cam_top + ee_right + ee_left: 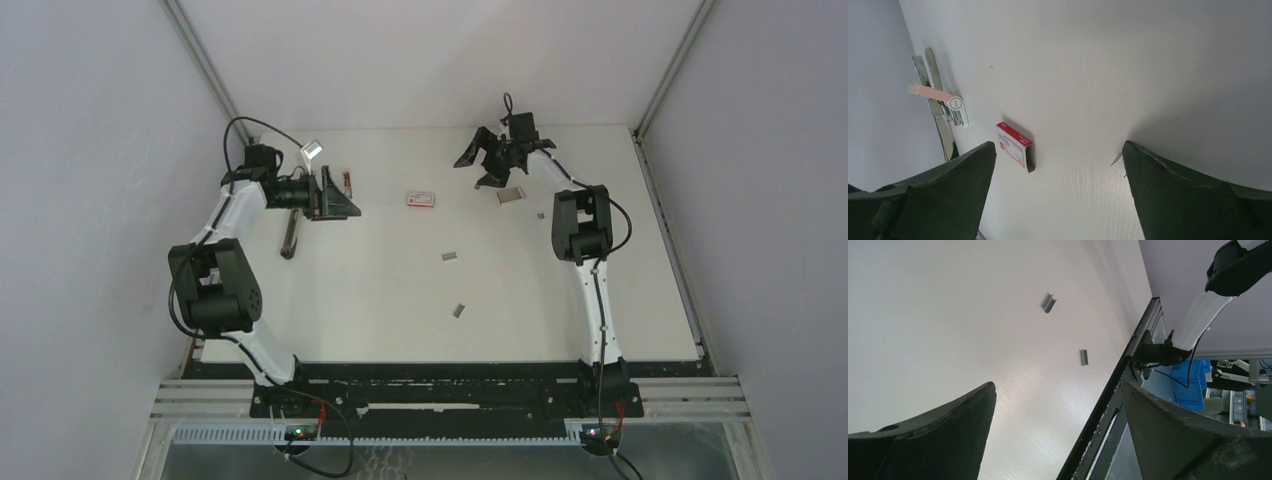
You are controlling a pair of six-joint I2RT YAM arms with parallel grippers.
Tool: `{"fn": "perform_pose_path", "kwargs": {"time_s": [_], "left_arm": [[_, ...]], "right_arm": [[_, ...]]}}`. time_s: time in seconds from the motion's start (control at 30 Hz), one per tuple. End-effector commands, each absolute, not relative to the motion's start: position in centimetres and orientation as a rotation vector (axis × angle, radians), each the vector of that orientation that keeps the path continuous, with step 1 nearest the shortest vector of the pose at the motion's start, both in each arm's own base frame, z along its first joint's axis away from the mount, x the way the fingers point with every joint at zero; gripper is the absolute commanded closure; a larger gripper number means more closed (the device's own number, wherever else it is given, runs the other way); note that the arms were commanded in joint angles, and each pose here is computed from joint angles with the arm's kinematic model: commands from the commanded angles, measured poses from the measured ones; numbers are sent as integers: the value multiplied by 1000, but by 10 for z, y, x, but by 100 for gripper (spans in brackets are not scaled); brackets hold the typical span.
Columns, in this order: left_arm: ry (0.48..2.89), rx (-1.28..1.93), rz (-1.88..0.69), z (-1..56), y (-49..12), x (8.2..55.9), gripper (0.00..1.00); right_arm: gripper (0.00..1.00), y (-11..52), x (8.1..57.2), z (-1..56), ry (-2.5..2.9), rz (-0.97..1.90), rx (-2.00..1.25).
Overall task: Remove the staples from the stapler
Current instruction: Move the staple to the center of the board.
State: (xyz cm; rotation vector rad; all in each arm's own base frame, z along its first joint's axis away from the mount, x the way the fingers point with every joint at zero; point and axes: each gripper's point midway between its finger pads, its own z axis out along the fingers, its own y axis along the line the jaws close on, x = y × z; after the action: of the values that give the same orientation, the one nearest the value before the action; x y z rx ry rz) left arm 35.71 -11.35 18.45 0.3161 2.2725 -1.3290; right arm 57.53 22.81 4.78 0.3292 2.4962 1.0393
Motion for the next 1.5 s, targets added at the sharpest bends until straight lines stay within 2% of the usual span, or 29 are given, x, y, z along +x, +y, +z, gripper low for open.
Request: {"fn": "perform_pose_path", "kwargs": {"time_s": [0.0, 0.27, 0.6, 0.83, 1.17, 1.47], "left_arm": [[2168, 410, -1289, 217, -111, 355, 0], [2161, 413, -1295, 217, -108, 350, 0], [2142, 429, -1277, 220, -106, 344, 0], [2133, 450, -1224, 222, -103, 336, 0], [2121, 458, -950, 209, -84, 354, 0], [2146, 477, -735, 202, -64, 359, 0]], "right_arm": [[0, 242, 550, 39, 2572, 1063, 306], [0, 257, 509, 36, 2651, 1104, 195], [0, 278, 426, 20, 2810, 1160, -54], [0, 285, 390, 43, 2786, 1121, -272], [0, 277, 433, 141, 2433, 802, -566], [0, 207, 455, 192, 2354, 399, -606]]}}
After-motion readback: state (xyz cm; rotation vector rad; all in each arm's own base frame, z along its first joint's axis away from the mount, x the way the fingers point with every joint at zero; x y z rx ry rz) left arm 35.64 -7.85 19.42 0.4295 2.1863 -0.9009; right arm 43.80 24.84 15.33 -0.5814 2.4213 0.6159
